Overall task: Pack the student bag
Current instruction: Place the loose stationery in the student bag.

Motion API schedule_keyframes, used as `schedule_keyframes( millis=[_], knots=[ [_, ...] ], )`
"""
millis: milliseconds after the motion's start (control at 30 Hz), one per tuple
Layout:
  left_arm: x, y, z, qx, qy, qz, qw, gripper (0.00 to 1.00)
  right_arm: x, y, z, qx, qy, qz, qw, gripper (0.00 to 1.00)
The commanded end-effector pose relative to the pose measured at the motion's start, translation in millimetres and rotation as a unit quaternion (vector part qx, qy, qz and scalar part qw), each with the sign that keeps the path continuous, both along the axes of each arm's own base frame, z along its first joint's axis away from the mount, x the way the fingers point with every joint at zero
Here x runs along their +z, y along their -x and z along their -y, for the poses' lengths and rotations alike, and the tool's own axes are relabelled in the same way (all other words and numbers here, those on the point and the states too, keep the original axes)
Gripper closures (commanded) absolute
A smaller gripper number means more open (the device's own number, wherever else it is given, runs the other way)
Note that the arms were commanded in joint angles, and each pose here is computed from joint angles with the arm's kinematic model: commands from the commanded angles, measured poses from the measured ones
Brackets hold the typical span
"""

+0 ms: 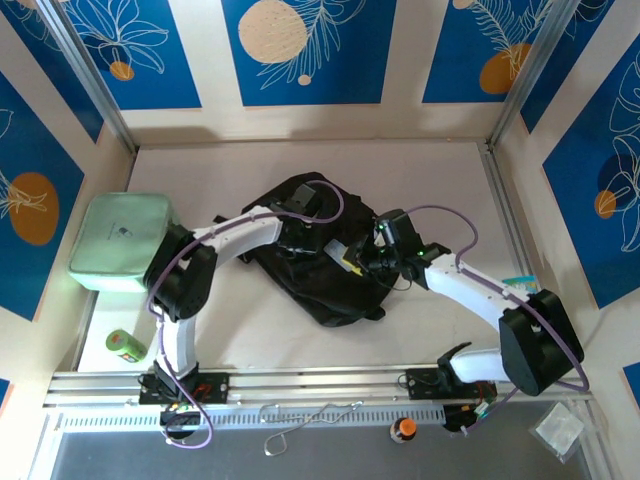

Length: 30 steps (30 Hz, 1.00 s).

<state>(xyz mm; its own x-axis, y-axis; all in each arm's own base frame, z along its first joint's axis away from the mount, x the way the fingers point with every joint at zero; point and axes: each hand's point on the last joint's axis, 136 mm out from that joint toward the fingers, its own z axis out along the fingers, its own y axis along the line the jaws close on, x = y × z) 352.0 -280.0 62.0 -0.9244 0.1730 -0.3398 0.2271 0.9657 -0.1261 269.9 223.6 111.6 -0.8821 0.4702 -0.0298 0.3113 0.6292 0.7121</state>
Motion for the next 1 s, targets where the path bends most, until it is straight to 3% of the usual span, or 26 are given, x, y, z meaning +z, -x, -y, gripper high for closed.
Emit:
schedule_keyframes(
  millis=[0, 33, 300, 600, 800, 967],
  knots=[
    [-44.6, 15.9, -32.2, 0.025, -0.081, -0.052, 0.995, 0.71, -55.0, 35.3, 49.7, -0.051, 0.136, -0.115, 0.983, 0.97],
    [-45.5, 15.4, -32.9, 0.028, -0.081, -0.052, 0.995, 0.75, -56.2, 35.4, 50.4, -0.051, 0.144, -0.120, 0.981, 0.98],
    [-35.6, 15.6, -23.8, 0.019, -0.049, -0.044, 0.998, 0.83, -67.4, 23.7, 53.1, -0.086, 0.175, -0.127, 0.973, 1.00],
    [-36.6, 19.3, -22.2, 0.014, -0.043, -0.050, 0.998, 0.84, -26.5, -5.3, 70.9, -0.118, 0.231, -0.074, 0.963, 1.00],
    [-31.0, 18.3, -19.8, 0.013, -0.035, -0.046, 0.998, 0.84, -39.3, -4.5, 57.8, -0.093, 0.212, -0.099, 0.968, 1.00],
    [-28.0, 18.1, -16.8, 0.008, -0.027, -0.044, 0.999, 0.83, -60.0, -13.8, 22.3, -0.039, 0.131, -0.091, 0.986, 1.00]
  ],
)
